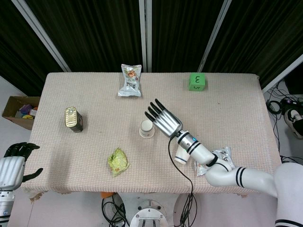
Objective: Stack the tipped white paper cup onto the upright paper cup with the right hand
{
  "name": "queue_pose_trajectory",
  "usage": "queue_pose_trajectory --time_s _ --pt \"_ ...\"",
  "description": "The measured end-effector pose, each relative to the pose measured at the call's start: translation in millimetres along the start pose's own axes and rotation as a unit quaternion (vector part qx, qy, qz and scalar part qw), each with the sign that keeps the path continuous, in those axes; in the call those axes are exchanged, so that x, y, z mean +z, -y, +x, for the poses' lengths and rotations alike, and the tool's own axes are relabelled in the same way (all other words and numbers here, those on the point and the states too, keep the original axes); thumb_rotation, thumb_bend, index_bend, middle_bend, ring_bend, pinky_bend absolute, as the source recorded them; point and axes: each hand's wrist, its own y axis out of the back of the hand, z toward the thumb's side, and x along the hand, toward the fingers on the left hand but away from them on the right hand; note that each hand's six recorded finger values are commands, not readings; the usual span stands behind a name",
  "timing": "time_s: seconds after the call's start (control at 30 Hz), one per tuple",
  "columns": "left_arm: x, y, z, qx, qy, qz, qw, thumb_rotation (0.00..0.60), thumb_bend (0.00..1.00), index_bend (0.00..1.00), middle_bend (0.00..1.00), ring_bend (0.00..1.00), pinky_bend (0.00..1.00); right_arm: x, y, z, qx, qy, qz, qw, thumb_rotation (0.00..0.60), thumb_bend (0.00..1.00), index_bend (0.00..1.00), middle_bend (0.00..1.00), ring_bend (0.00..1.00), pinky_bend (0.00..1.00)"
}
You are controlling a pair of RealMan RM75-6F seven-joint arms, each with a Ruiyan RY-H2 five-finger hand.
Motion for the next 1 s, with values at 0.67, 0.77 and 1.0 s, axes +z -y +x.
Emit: queue_pose_trajectory --time_s 0.67,0.77,1.0 --pt "7 1 4 -0.002 0.01 -0.002 0.9999 0.6 0.13 0.31 0.25 0.17 0.18 -10 -10 92 0.0 -0.051 -0.112 0.9924 0.6 0.13 0.13 0.14 0.0 0.07" --pt "12 1 6 -0.001 0.016 -0.001 0.9999 0.6 0.13 0.31 0.25 0.17 0.18 -10 1 124 0.02 -0.078 -0.102 0.9915 0.6 0.08 0.13 0.15 0.0 0.07" --pt "17 -1 6 -0.001 0.018 0.0 0.9998 0.6 0.13 0.31 0.25 0.17 0.18 -3 29 157 0.044 -0.128 -0.063 0.9887 0.6 0.0 0.15 0.15 0.0 0.06"
